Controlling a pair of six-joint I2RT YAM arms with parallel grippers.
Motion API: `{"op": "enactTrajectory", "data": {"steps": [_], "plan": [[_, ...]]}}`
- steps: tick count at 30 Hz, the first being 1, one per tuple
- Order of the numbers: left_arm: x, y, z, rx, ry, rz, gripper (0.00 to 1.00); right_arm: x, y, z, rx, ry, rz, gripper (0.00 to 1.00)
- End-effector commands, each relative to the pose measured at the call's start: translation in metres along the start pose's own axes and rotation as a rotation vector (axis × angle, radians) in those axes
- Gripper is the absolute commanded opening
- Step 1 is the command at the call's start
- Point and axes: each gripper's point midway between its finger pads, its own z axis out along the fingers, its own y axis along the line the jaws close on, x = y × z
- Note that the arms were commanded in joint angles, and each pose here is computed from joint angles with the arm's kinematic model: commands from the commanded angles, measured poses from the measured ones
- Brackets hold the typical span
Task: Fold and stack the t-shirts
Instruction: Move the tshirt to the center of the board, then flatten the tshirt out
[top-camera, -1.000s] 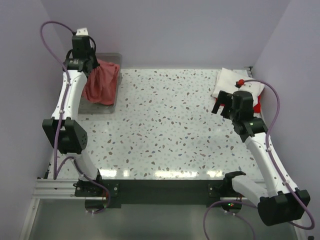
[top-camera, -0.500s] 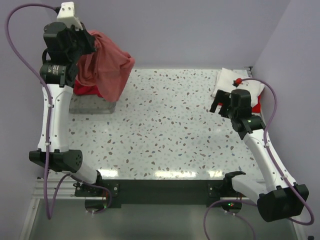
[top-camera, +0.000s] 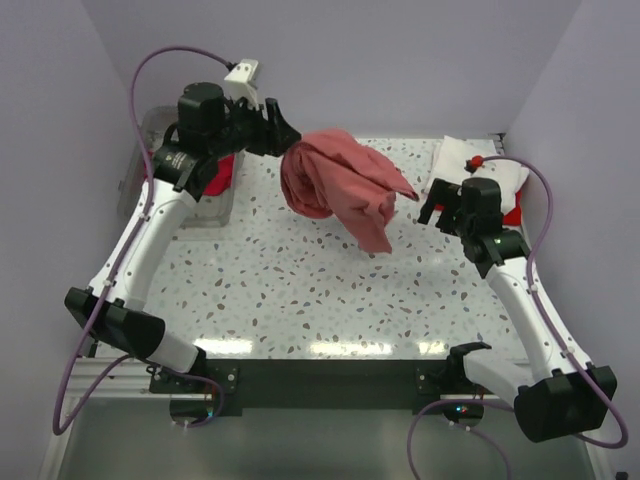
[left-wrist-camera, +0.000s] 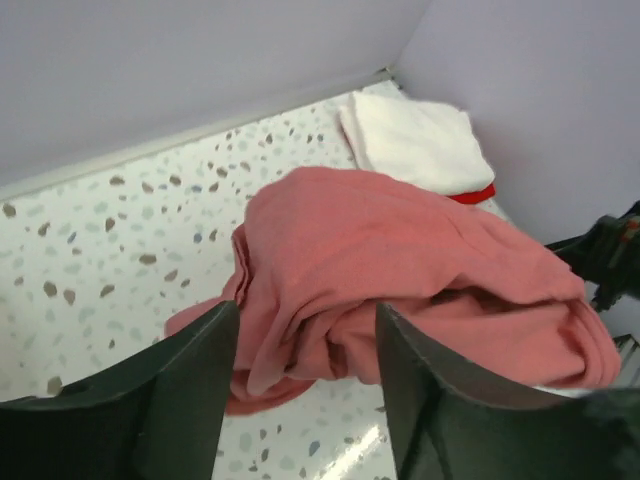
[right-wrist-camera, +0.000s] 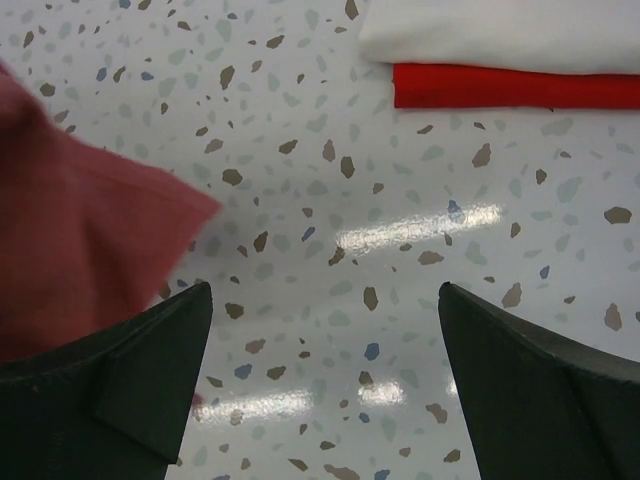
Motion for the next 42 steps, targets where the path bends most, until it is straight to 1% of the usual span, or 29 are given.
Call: {"op": "enactTrajectory", "data": {"steps": [1,2,3,4,5,7,8,10,11,12,16,18,19,23,26,29,32,36,39,40,41,42], "plan": [[0.04,0.022,0.0,-0.091,0.088,-0.044,0.68,-0.007,0.007,-0.007,-0.037,-0.027,0.023,0.98],[0.067,0.033,0.002,-0.133,0.148,-0.065,0.79,0.0,0.007,-0.008,-0.046,-0.008,0.023,0.98],[0.083,0.046,0.001,-0.196,0.188,-0.073,0.85,0.003,0.008,-0.008,-0.053,0.001,0.022,0.98],[0.097,0.052,0.001,-0.22,0.223,-0.076,0.9,0.008,0.007,-0.008,-0.055,0.012,0.025,0.98],[0.118,0.058,0.0,-0.245,0.272,-0.079,0.91,0.018,0.008,-0.008,-0.071,0.038,0.021,0.98],[0.134,0.062,-0.004,-0.294,0.296,-0.054,0.93,0.026,0.009,-0.009,-0.087,0.05,0.029,0.98],[0.15,0.063,-0.004,-0.305,0.329,-0.053,0.93,0.038,0.008,-0.007,-0.096,0.079,0.029,0.98],[0.162,0.05,-0.004,-0.292,0.347,-0.034,0.94,0.051,0.007,-0.005,-0.104,0.108,0.04,0.98],[0.174,0.047,-0.003,-0.287,0.372,-0.036,0.94,0.056,0.007,-0.004,-0.104,0.122,0.044,0.98],[0.182,0.033,0.001,-0.256,0.386,-0.032,0.94,0.061,0.007,-0.003,-0.106,0.136,0.057,0.98],[0.222,0.005,0.007,-0.209,0.455,-0.055,0.95,0.088,0.007,0.005,-0.107,0.225,0.065,0.94],[0.233,-0.014,0.012,-0.173,0.468,-0.066,0.95,0.097,0.006,0.008,-0.103,0.25,0.073,0.93],[0.24,-0.019,0.014,-0.162,0.478,-0.071,0.95,0.109,0.012,0.009,-0.135,0.291,0.076,0.91],[0.257,-0.053,0.022,-0.09,0.505,-0.076,0.96,0.142,0.022,0.014,-0.172,0.39,0.093,0.87],[0.266,-0.068,0.026,-0.066,0.525,-0.073,0.96,0.166,0.028,0.014,-0.174,0.468,0.096,0.84],[0.273,-0.076,0.026,-0.058,0.537,-0.075,0.96,0.19,0.035,0.012,-0.182,0.536,0.084,0.82],[0.28,-0.075,0.024,-0.07,0.554,-0.087,0.96,0.204,0.04,0.012,-0.19,0.57,0.067,0.79],[0.28,-0.071,0.019,-0.091,0.553,-0.091,0.96,0.214,0.038,0.02,-0.158,0.602,0.049,0.75],[0.28,-0.07,0.014,-0.101,0.554,-0.089,0.96,0.214,0.041,0.027,-0.159,0.598,0.049,0.68],[0.282,-0.068,0.013,-0.106,0.557,-0.088,0.96,0.213,0.043,0.031,-0.162,0.594,0.05,0.64],[0.281,-0.067,0.011,-0.114,0.554,-0.088,0.96,0.213,0.044,0.033,-0.162,0.593,0.052,0.63],[0.282,-0.066,0.01,-0.118,0.557,-0.086,0.96,0.213,0.045,0.034,-0.162,0.595,0.052,0.58]]}}
